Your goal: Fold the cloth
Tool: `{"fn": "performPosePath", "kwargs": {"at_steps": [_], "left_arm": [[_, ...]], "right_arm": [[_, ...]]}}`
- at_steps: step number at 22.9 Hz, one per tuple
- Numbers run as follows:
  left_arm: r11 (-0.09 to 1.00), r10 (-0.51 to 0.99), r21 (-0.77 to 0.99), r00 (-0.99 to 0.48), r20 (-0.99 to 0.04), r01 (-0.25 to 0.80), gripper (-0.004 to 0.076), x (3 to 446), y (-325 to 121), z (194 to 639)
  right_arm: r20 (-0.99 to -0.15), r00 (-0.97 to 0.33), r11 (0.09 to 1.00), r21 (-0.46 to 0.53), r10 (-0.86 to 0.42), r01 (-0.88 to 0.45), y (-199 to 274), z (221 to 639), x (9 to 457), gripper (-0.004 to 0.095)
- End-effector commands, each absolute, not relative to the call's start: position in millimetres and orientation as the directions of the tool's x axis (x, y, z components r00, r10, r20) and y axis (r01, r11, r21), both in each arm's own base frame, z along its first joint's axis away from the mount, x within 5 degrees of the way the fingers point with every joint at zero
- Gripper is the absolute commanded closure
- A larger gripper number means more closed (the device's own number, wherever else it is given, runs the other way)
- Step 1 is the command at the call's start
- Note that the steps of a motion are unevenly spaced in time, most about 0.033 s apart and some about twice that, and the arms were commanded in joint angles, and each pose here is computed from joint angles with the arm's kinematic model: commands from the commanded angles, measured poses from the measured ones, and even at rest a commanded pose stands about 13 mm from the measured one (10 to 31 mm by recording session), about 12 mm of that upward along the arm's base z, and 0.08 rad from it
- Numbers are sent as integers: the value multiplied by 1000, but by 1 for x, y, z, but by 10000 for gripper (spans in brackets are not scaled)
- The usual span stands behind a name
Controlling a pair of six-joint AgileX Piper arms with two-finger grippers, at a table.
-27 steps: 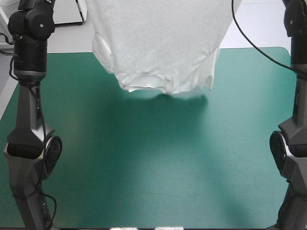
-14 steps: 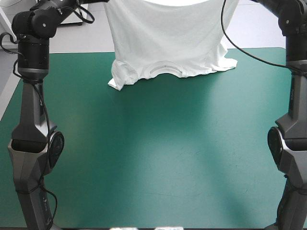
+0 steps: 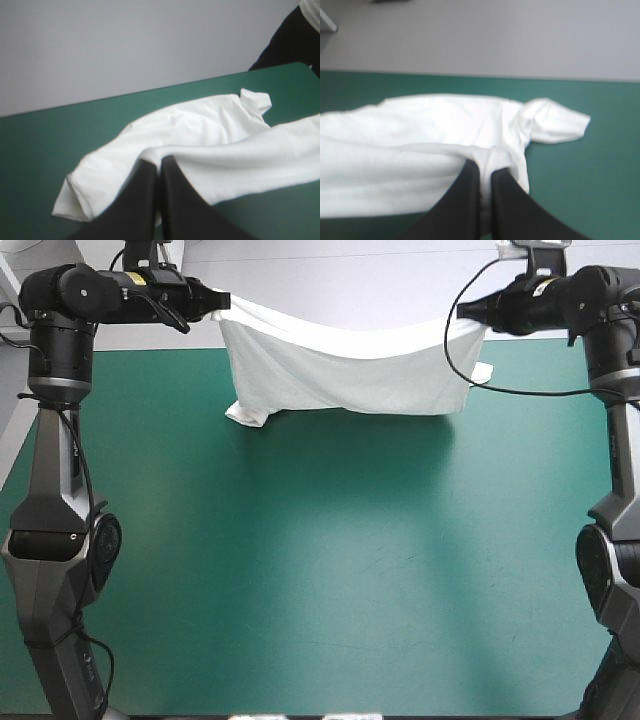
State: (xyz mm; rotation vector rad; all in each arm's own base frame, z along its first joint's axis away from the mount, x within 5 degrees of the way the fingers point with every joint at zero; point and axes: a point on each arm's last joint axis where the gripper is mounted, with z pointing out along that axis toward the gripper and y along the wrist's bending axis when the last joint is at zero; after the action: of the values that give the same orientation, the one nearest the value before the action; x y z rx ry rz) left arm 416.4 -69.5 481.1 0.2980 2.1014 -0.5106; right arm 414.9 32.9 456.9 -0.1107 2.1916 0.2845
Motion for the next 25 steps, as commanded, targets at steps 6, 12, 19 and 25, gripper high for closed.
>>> {"fn": "performPosePath", "kwargs": {"at_steps": [6, 12, 19, 25], "left_arm": [[843, 49, -380, -757, -652, 382, 734, 335, -71, 457], [865, 140, -341, -828, -542, 369, 734, 248, -77, 423], [875, 302, -278, -895, -327, 397, 734, 177, -97, 350], [890, 300, -292, -931, -206, 351, 734, 144, -87, 309]], "right_arm": [[-668, -744, 963, 197, -6, -185, 31, 442, 341, 925], [-517, -844, 960, 132, -146, -247, 53, 401, 264, 925], [-289, -946, 966, 159, -150, -202, 48, 324, 191, 925], [-217, -967, 965, 195, -132, -175, 43, 291, 147, 925]]}}
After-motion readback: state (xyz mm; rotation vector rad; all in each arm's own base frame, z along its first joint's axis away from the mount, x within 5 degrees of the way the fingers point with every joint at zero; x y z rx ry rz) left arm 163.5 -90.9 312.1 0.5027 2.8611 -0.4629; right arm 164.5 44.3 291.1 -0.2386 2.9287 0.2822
